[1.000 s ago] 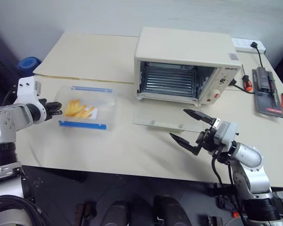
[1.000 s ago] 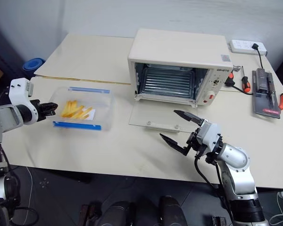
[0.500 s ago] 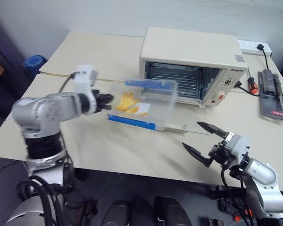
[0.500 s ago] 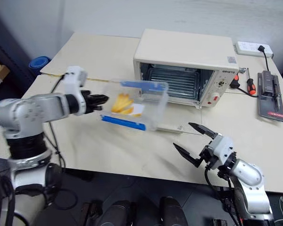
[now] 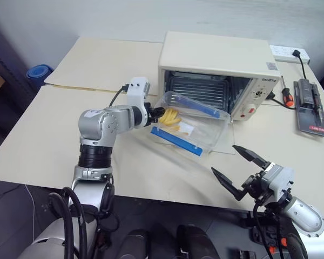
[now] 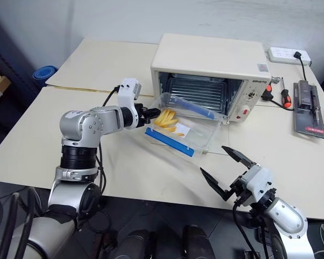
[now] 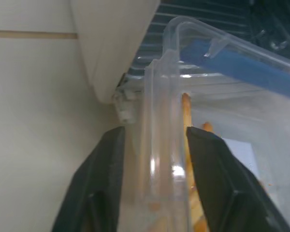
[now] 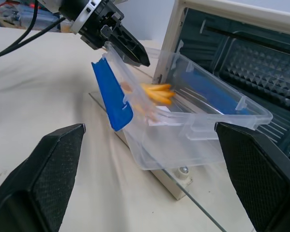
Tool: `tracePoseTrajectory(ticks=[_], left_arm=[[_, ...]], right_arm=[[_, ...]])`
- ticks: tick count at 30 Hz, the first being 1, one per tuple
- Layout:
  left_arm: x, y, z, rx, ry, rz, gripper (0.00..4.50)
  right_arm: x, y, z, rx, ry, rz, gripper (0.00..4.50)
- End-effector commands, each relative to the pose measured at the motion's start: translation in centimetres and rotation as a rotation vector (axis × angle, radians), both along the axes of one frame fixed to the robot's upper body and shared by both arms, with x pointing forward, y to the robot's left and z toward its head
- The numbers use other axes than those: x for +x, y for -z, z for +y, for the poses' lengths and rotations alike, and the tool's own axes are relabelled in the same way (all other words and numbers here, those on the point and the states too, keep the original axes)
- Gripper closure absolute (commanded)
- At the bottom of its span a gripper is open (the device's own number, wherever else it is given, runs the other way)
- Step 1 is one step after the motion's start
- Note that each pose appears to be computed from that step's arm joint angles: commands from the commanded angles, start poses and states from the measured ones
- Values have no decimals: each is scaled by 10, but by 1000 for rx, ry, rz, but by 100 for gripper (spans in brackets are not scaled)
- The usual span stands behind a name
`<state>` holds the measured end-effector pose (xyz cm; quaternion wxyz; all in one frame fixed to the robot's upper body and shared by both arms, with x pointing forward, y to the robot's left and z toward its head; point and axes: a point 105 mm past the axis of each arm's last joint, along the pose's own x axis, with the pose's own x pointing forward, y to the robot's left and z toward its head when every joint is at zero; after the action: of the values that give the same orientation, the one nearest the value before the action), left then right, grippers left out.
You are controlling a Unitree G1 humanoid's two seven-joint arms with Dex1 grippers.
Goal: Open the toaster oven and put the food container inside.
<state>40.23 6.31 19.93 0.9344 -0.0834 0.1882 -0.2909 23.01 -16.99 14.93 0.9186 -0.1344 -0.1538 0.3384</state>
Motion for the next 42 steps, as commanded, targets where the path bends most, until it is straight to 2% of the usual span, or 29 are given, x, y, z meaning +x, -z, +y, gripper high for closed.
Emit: tracePoseTrajectory(ticks=[1,2,4,5,8,12,16,17,21,24,35,42], left_arm=[[1,-40,5,-125,24,-142,120],[0,-47,11,-147,45,-172,89],[-8,-59,27,-174,119,-236,89],[-13,-61,44,-132,162,-291,85],[-29,-47,76,97,331,-427,176],[-68,12,88,304,702,-392,306],[-76,33,65,232,778,-400,431],[-76,35,57,211,781,-408,450],[-62,34,11,74,711,-451,450],[-48,32,-11,36,629,-483,450],[4,11,-29,-61,257,-567,450],[17,1,-44,-109,246,-600,450]], right_arm=[[-3,-17,6,32,-18,-28,0],[-3,-18,9,29,-35,-14,0],[-5,-19,16,19,-73,33,0],[-5,-16,22,8,-96,78,39],[-6,-6,36,-26,-144,175,133],[1,13,54,-67,-179,285,274],[21,27,62,-113,-170,320,414],[27,25,62,-112,-162,309,445],[66,10,50,-163,-58,212,445],[82,2,42,-186,-39,177,445],[143,-20,28,-158,115,57,445],[177,-33,23,-104,254,-15,445]])
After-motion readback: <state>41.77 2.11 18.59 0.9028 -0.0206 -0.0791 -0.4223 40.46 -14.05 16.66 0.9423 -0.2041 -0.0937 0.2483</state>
